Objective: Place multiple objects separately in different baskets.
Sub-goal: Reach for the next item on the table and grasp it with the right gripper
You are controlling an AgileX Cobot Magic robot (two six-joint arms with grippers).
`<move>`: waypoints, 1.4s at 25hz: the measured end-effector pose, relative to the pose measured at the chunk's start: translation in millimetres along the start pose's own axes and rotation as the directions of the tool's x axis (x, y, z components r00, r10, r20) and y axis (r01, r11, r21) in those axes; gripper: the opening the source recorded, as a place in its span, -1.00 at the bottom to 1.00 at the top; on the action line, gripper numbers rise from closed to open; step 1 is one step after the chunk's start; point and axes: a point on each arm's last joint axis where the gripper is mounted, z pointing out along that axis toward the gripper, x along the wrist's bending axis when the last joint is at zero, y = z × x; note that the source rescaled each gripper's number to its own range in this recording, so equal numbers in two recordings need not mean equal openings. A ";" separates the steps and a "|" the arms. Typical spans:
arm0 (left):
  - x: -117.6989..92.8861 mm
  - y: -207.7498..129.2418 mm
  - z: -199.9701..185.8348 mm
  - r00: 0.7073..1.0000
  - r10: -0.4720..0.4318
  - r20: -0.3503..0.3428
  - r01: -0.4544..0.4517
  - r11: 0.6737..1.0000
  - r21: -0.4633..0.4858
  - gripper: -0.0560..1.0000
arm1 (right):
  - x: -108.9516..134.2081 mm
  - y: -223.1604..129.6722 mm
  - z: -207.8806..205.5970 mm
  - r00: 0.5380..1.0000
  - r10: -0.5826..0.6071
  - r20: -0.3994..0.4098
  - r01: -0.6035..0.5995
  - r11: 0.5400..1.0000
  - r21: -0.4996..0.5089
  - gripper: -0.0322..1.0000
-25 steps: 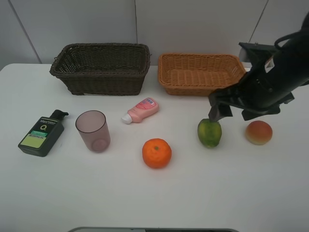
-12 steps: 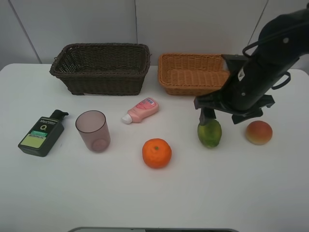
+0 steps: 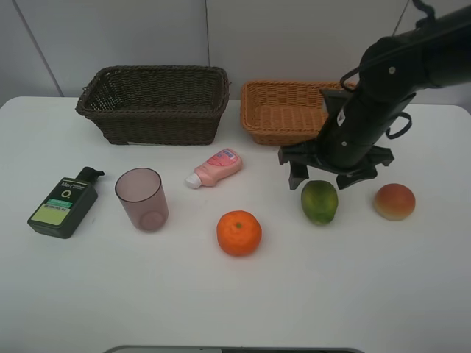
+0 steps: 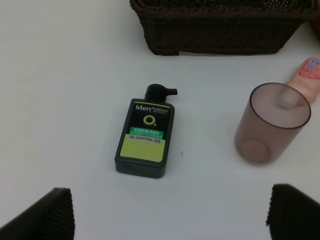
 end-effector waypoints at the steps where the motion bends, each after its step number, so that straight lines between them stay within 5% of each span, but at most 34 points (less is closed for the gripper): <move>1: 0.0 0.0 0.0 1.000 0.000 0.000 0.000 1.000 0.000 0.99 | -1.3 0.1 1.7 1.000 0.005 0.008 -0.005 1.000 0.007 0.23; 6: 0.0 0.0 0.0 1.000 0.000 0.000 0.000 1.000 0.000 0.99 | -5.2 0.9 8.2 0.999 -0.004 0.033 0.003 1.000 0.027 0.73; 10: 0.0 0.0 0.0 1.000 0.000 0.000 0.000 1.000 0.000 0.99 | -5.1 8.2 8.9 0.999 -0.011 0.049 0.009 0.999 0.047 0.88; 35: 0.0 0.0 0.0 1.000 0.000 0.000 0.000 1.000 0.000 0.99 | -1.6 11.0 38.0 0.997 0.037 0.071 -0.044 0.994 0.100 0.99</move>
